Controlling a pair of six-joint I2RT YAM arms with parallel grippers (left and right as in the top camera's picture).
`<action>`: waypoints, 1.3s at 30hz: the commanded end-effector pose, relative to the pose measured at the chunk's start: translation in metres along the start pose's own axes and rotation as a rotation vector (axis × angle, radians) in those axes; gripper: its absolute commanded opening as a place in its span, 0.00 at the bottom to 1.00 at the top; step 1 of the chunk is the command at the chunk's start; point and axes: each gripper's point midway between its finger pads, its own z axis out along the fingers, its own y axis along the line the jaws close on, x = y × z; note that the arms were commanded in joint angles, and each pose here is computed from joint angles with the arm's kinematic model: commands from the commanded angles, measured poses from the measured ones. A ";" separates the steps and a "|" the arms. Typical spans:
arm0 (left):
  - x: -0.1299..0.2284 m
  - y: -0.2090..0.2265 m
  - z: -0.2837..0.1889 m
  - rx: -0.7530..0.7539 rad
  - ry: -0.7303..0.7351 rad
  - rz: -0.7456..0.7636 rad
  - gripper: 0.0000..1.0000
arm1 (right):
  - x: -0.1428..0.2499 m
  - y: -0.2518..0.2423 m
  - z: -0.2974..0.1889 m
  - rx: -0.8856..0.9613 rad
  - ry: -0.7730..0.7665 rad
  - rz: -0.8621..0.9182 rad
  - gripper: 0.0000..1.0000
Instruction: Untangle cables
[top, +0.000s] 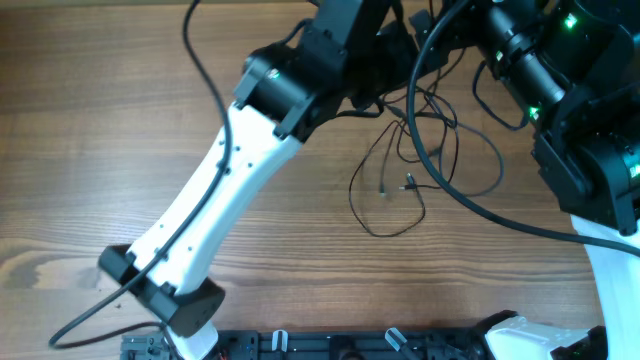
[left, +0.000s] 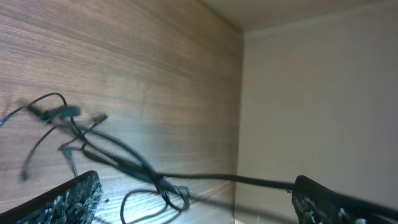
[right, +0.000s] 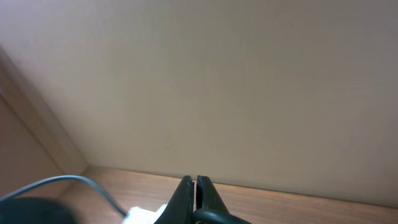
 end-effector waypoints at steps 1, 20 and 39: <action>-0.009 0.020 0.028 -0.067 -0.024 -0.052 1.00 | -0.019 0.014 -0.028 -0.077 -0.048 0.013 0.04; -0.117 0.325 -0.028 -1.146 -0.242 -0.172 1.00 | -0.101 -0.049 -0.277 0.230 -0.448 0.060 0.04; -0.099 0.319 -0.046 -0.774 0.188 -0.055 1.00 | -0.171 -0.051 -0.149 0.465 -0.613 -0.205 0.04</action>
